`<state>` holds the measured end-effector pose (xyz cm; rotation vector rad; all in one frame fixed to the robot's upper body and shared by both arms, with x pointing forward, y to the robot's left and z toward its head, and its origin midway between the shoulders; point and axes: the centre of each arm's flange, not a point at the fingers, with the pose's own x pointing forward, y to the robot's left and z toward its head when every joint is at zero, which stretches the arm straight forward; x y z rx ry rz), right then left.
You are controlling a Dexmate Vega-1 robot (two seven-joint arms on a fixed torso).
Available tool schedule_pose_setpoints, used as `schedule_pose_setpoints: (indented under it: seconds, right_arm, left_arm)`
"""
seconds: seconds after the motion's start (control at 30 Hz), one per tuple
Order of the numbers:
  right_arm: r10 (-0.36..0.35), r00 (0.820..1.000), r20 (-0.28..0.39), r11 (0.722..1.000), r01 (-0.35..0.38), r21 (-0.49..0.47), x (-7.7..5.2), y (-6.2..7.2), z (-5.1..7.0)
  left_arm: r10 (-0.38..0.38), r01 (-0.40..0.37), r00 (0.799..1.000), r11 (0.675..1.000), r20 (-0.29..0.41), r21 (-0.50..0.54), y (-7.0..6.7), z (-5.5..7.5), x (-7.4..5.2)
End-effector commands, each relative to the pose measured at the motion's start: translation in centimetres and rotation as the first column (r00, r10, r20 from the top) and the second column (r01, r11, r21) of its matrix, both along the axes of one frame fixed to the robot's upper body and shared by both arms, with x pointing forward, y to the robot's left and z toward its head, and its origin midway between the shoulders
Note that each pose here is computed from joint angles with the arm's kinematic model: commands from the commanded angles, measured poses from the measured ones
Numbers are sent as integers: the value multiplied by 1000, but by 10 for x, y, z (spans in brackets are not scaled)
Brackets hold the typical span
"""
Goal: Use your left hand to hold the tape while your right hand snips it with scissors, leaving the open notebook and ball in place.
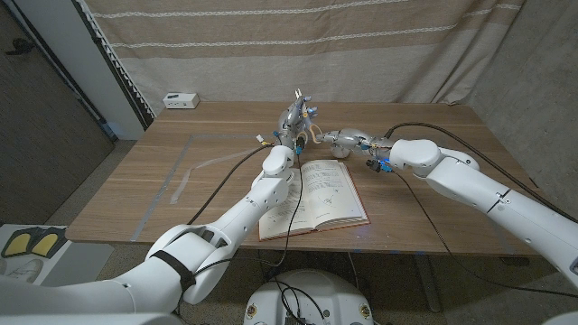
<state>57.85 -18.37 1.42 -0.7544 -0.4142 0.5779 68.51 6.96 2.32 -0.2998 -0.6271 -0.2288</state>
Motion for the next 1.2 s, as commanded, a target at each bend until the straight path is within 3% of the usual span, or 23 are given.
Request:
schedule_pose_setpoints:
  seconds: [0.03,0.37,0.9,1.07,1.2]
  right_arm:
    - [-38,999,-1,998,38,48,8,0,-2]
    - [-38,999,-35,989,42,141,13,-2,-4]
    - [-76,997,-5,988,76,136,16,0,-3]
    - [-83,996,7,986,81,149,15,1,-3]
    - [-89,996,26,983,84,162,11,0,-2]
  left_arm:
    - [-57,58,998,998,-6,3,-2,-3,4]
    - [-136,135,991,990,13,30,-3,1,9]
    - [-211,211,977,977,8,36,-4,1,13]
    - [-210,209,978,977,8,36,-4,0,13]
    - [-165,165,986,986,9,27,-2,0,12]
